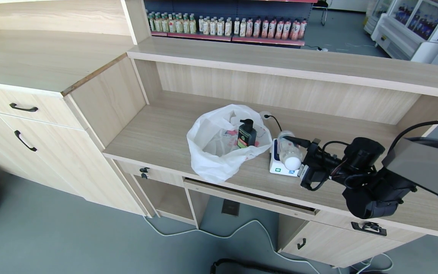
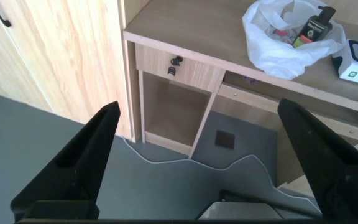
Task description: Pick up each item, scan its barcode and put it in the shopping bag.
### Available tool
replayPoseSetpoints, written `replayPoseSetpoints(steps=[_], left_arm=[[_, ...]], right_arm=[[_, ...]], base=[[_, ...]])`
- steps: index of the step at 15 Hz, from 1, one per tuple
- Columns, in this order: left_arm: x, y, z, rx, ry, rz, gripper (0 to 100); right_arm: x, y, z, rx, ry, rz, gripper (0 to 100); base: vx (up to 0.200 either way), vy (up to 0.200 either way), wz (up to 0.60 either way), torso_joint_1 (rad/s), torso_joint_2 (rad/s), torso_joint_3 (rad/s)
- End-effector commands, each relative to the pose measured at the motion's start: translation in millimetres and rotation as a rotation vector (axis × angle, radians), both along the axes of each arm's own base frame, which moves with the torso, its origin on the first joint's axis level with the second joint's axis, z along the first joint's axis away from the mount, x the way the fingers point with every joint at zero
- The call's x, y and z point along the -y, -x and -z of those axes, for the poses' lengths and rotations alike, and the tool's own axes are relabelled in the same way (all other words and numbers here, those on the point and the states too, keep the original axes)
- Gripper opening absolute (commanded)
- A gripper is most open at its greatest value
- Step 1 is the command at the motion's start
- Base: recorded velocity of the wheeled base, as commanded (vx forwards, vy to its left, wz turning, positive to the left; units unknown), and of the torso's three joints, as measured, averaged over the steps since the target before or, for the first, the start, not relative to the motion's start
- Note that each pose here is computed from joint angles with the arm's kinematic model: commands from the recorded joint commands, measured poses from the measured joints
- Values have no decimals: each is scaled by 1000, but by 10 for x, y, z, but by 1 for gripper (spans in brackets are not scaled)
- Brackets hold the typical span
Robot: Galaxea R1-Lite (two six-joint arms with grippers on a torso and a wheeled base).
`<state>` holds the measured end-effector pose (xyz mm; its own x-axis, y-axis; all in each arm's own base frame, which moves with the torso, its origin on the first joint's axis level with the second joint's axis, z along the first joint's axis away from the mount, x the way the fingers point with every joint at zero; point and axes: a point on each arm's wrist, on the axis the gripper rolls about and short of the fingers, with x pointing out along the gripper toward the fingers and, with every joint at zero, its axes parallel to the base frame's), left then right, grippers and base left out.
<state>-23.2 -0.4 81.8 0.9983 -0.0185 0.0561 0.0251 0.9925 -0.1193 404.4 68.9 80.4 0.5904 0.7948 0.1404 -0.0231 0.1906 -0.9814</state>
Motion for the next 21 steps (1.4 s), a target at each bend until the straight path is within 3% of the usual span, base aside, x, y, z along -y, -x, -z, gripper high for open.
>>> replayPoseSetpoints(steps=[1,18,21], left_arm=[[0,0,0,1,0,1,100],[0,0,0,1,0,0,100],[0,0,0,1,0,0,100]], right_arm=[[-3,0,-14,6,0,-5,0],[-2,-66,-61,40,1,-23,0],[25,59,-225,45,-8,-26,0]], base=[[0,0,0,0,0,0],[0,0,0,0,0,0],[0,0,0,0,0,0]])
